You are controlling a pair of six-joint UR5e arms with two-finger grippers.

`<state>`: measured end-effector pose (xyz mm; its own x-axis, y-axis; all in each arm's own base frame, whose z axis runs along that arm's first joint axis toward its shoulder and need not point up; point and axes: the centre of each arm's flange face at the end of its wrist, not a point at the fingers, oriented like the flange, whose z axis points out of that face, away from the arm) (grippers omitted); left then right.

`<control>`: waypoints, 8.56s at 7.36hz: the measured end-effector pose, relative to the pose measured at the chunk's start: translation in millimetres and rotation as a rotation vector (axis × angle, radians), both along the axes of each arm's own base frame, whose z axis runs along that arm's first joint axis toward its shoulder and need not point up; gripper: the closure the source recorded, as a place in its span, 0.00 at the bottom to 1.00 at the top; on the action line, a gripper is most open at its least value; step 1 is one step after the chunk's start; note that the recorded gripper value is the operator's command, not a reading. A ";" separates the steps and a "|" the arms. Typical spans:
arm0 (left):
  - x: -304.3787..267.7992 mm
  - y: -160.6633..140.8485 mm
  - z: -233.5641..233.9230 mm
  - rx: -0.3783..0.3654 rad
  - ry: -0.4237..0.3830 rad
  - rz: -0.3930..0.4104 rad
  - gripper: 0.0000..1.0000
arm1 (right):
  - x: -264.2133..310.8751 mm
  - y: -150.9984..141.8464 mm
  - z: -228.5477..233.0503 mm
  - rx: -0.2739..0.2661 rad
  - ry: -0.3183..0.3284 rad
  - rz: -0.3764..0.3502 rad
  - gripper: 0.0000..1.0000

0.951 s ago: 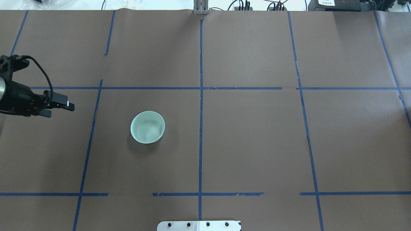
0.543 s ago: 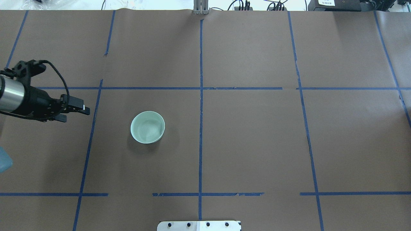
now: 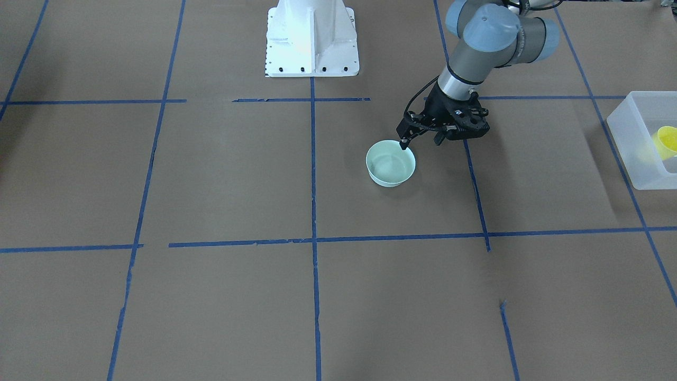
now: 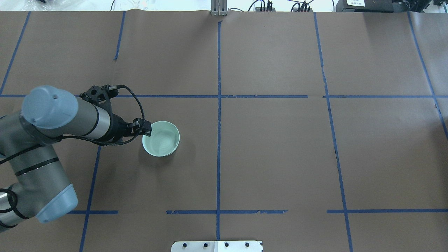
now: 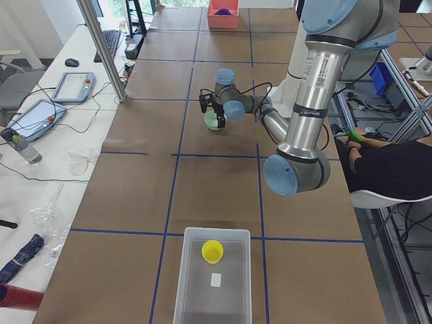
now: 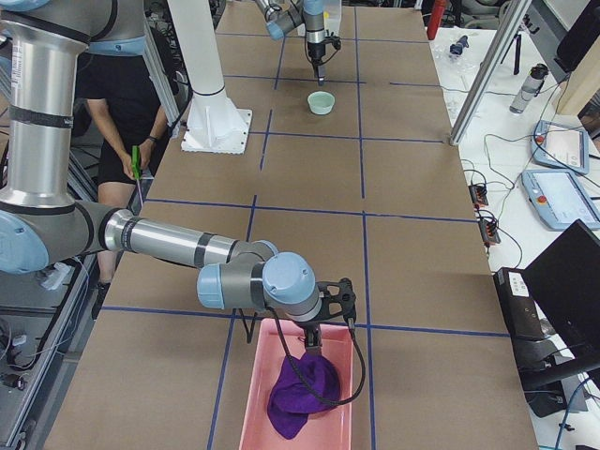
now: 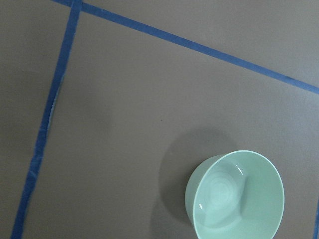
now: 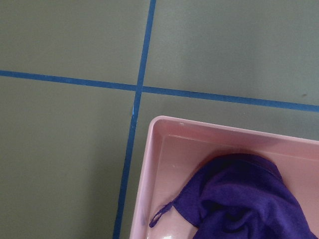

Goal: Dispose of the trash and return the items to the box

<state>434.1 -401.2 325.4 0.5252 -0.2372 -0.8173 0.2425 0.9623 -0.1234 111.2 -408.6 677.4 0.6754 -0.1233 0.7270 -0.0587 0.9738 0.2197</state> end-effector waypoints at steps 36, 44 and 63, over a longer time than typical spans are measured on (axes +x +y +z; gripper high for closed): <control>-552.7 -30.1 460.5 0.416 -0.533 0.458 0.00 | -92.3 -29.4 -65.7 -0.100 -0.040 -0.017 0.00; -560.0 -74.5 362.1 0.457 -0.538 0.263 0.00 | -93.4 -37.8 -74.6 -0.081 -0.044 -0.019 0.00; -512.7 -84.8 313.8 0.244 -0.245 0.257 0.00 | -93.5 -39.0 -70.8 -0.090 -0.043 -0.018 0.00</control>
<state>-78.6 -486.0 639.2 0.7277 0.1114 -0.6768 -0.0148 0.9890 0.1468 17.7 -447.6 606.6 0.6416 -0.0681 0.7640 -0.0482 0.9905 0.1287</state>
